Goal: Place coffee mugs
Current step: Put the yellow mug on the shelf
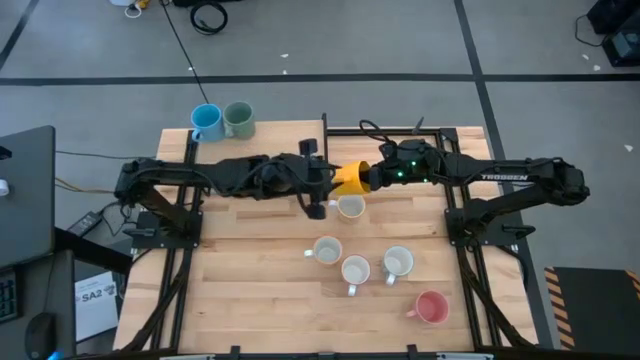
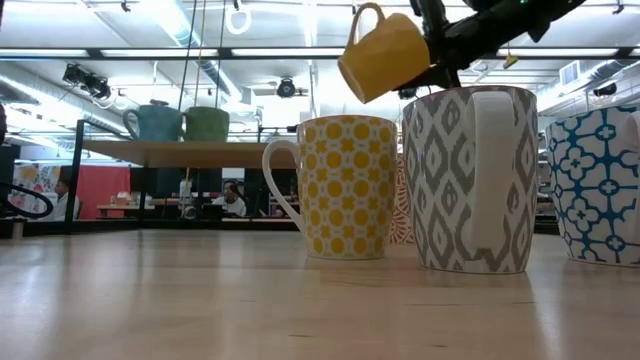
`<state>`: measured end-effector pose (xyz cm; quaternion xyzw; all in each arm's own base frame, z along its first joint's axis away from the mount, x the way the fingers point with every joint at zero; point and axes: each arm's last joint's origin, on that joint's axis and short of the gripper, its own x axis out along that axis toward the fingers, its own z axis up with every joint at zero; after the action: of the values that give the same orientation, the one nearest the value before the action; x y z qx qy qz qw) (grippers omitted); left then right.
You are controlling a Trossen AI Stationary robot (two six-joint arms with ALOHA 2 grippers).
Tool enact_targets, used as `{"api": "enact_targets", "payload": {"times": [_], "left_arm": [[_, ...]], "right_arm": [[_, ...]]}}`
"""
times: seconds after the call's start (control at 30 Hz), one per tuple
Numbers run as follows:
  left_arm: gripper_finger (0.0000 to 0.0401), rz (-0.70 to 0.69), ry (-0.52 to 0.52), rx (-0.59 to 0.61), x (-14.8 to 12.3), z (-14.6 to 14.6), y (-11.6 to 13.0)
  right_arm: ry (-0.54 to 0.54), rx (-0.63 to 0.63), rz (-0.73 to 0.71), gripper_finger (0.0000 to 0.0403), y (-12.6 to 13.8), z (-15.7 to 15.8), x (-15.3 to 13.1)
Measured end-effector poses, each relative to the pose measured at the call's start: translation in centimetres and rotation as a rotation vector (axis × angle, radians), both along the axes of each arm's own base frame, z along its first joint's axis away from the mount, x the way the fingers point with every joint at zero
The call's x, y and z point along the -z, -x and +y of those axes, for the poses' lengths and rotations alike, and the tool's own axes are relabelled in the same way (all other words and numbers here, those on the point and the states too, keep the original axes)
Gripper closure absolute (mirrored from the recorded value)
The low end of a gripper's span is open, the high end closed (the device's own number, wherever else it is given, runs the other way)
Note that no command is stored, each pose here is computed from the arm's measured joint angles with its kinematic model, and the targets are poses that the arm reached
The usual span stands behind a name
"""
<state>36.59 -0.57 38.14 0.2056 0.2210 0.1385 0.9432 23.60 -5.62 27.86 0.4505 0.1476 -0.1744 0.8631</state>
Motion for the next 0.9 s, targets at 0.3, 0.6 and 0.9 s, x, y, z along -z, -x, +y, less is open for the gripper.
{"api": "enact_targets", "payload": {"times": [0.3,0.6,0.9], "left_arm": [[0.0227,0.048,-0.005,-0.011,1.8,0.1,-1.5],[0.0227,0.059,-0.004,-0.029,2.5,0.1,-1.9],[0.0230,0.029,-0.001,-0.030,2.2,0.1,-2.1]], "right_arm": [[-0.012,-0.015,0.010,0.0369,-0.3,-0.2,0.4],[-0.011,-0.015,0.004,0.0369,-0.4,-0.2,0.4],[-0.011,-0.015,0.004,0.0369,-0.4,-0.2,0.4]]}}
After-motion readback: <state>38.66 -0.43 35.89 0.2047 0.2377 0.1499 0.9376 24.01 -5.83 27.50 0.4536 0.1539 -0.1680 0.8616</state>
